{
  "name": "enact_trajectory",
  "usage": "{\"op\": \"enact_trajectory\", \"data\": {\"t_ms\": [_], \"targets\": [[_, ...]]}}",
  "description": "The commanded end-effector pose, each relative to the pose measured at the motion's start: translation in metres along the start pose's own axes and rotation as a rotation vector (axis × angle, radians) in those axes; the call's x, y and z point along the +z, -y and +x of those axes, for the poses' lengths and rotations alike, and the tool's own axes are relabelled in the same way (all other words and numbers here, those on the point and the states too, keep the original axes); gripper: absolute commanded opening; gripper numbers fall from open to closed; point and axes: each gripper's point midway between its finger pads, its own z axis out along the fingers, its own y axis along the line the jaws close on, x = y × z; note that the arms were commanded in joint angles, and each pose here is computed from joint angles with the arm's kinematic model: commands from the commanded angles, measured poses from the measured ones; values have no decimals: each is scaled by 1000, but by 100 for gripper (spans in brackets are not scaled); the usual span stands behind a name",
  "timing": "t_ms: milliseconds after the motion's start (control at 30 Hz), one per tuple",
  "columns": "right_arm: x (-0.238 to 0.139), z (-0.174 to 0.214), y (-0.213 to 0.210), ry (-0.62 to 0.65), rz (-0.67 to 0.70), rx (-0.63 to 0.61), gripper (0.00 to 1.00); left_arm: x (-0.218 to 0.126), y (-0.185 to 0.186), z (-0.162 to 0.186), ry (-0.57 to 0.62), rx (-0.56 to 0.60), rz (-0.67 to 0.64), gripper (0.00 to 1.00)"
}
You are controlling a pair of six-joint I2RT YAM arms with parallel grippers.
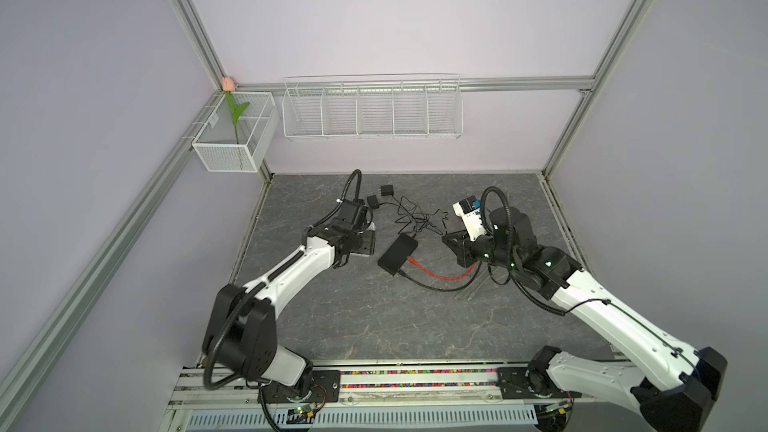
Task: Insert the plug into the switch port
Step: 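Lift the white router with the left gripper while the right brings the plug above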
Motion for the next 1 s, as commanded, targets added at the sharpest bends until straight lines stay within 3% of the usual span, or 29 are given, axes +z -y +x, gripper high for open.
{"op": "enact_trajectory", "data": {"t_ms": [0, 100, 200, 467, 700, 967], "targets": [[-10, -13, -19, 111, -113, -34, 7, -41, 21, -15, 180, 19, 157, 0], [-24, -28, -43, 222, -249, -58, 7, -80, 42, -18, 383, 42, 333, 0], [-27, -24, -65, 246, -401, -63, 7, -103, 54, -10, 567, 17, 478, 0], [-48, -33, -108, 359, -670, -94, 7, -131, 80, 19, 783, 178, 664, 0], [-38, -22, -131, 349, -733, -149, 7, -138, 113, 57, 807, 354, 773, 0], [-31, -14, -145, 337, -754, -177, 7, -154, 134, 95, 863, 455, 881, 0]]}}
